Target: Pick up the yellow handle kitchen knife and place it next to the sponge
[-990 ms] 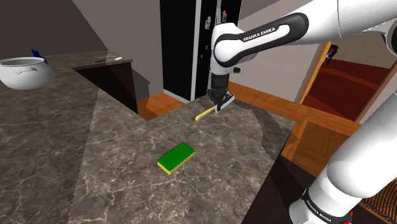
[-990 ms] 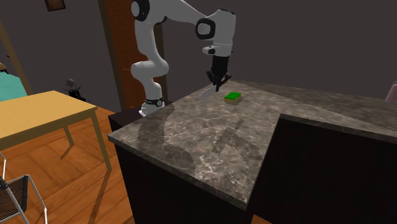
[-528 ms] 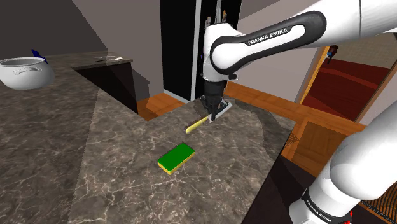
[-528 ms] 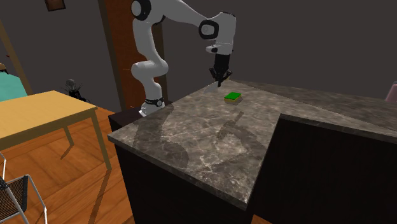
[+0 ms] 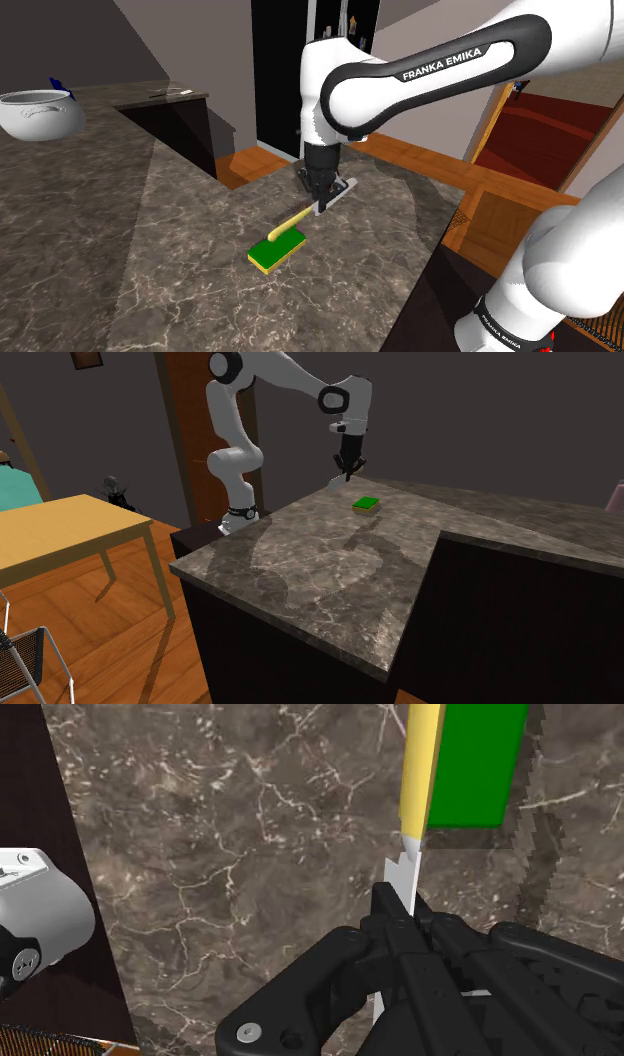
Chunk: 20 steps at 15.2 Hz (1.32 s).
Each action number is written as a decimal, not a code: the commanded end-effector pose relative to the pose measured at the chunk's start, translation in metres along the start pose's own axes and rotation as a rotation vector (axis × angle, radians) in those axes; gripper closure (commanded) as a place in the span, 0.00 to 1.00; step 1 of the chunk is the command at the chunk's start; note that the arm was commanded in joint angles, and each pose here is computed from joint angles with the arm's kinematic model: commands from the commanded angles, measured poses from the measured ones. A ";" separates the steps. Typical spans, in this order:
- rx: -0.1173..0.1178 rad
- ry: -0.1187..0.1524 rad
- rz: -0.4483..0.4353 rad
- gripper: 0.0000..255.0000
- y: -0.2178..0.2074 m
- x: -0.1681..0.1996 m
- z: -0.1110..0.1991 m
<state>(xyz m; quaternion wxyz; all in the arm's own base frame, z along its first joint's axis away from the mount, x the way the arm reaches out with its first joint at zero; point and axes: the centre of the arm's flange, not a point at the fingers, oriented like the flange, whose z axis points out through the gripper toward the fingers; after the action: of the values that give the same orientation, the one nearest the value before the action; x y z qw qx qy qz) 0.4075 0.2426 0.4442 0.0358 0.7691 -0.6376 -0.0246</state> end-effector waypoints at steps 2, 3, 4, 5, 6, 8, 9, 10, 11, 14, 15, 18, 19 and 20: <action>0.000 0.000 0.002 1.00 0.015 -0.039 -0.001; 0.000 0.000 0.002 1.00 0.019 -0.052 -0.001; 0.000 0.000 0.002 1.00 0.023 -0.064 -0.001; 0.000 0.000 0.002 1.00 0.028 -0.077 -0.001; 0.000 0.000 0.002 1.00 0.032 -0.089 0.000; 0.000 0.000 0.002 1.00 0.040 -0.114 0.000; 0.000 0.000 0.002 1.00 0.045 -0.127 0.000; 0.000 0.000 0.002 1.00 0.049 -0.139 0.001; 0.000 0.000 0.002 1.00 0.053 -0.152 0.001; 0.000 0.000 0.002 1.00 0.066 -0.189 0.001; 0.000 0.000 0.002 1.00 0.070 -0.201 0.002; 0.000 0.000 0.002 1.00 0.083 -0.239 0.002; 0.000 0.000 0.002 1.00 0.088 -0.251 0.003; 0.000 0.000 0.002 1.00 0.088 -0.253 0.003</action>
<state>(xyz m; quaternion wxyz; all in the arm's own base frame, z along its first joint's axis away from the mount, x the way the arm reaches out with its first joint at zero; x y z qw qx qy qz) 0.2769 0.4673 0.4470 0.0361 0.7691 -0.6377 -0.0243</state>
